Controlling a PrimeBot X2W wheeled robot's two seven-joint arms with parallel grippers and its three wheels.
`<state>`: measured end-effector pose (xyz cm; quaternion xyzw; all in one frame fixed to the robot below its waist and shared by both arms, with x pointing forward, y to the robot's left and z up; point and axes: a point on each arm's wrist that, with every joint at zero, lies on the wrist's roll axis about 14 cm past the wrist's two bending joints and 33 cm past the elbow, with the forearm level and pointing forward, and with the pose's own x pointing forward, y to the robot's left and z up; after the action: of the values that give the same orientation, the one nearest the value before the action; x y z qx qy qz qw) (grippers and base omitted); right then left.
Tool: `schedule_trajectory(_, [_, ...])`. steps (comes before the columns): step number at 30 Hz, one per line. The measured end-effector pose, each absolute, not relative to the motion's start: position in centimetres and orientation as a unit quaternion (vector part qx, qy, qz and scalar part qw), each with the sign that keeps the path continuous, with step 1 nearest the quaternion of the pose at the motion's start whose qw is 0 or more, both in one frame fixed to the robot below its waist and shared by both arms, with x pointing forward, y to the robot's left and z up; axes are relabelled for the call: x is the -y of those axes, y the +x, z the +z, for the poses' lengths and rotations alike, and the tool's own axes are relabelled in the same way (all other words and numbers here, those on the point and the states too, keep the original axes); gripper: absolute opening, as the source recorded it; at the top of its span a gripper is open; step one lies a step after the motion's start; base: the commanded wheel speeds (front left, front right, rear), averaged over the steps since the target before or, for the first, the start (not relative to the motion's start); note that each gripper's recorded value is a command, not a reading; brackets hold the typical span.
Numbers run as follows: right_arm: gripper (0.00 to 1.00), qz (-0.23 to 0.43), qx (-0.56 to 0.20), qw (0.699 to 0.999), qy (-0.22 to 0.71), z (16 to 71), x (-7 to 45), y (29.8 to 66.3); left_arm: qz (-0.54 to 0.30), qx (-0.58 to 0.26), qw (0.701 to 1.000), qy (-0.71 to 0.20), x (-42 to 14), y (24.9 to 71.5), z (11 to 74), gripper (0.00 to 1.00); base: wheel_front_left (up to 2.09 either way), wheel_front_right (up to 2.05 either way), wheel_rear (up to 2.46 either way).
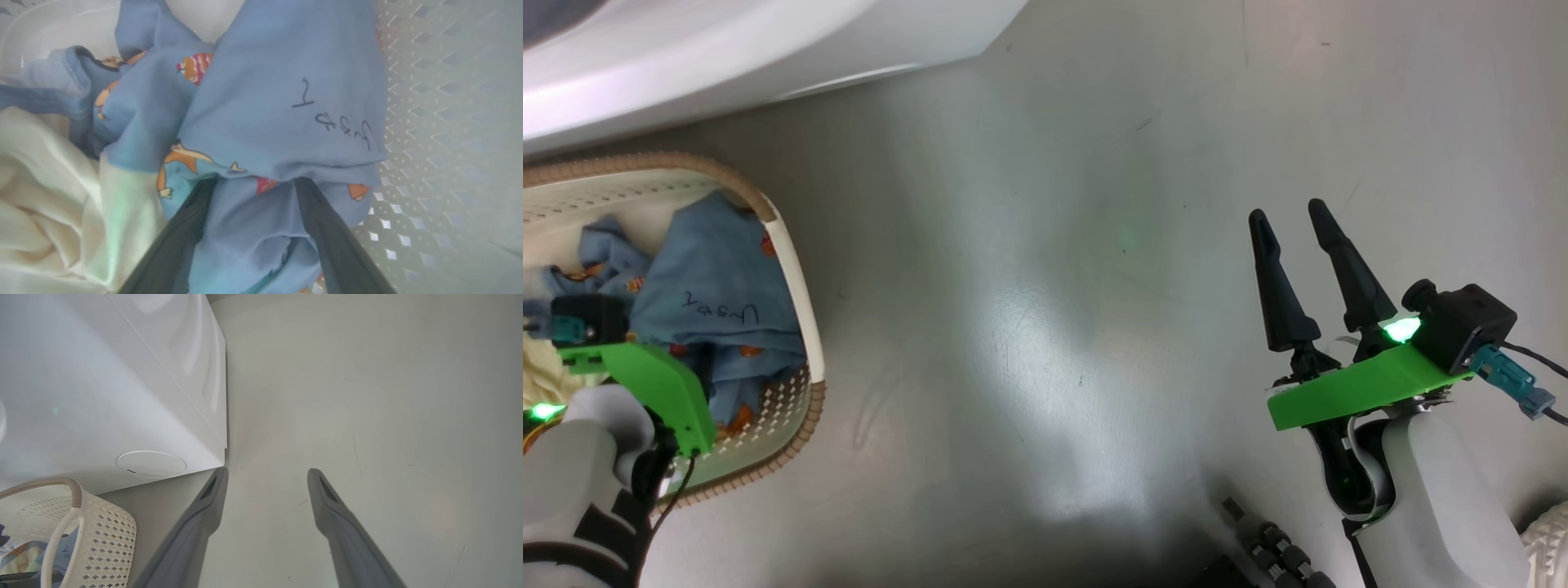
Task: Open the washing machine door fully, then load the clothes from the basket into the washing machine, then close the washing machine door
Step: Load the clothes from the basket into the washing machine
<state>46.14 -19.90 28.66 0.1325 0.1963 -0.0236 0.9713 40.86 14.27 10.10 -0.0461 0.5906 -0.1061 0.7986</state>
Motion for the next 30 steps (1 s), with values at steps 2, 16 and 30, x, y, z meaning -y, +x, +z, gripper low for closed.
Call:
schedule_trajectory(2, [1.0, -0.025, -0.197, 0.971, 0.132, 28.6, 20.0, 46.1, -0.109, -0.59, 0.799, -0.047, -13.9, 41.1, 10.1, 0.28, 0.0, 0.0, 0.0])
schedule_trajectory(16, [1.0, -0.014, -0.158, 0.978, 0.136, 31.5, 19.5, 47.7, -0.108, -0.521, 0.845, -0.061, -13.2, 43.3, 13.5, 0.0, 0.0, 0.0, 0.0])
schedule_trajectory(30, [1.0, 0.002, -0.115, 0.983, 0.144, 35.9, 18.6, 47.8, -0.099, -0.409, 0.903, -0.082, -13.6, 45.1, 20.1, 0.0, 0.0, 0.0, 0.0])
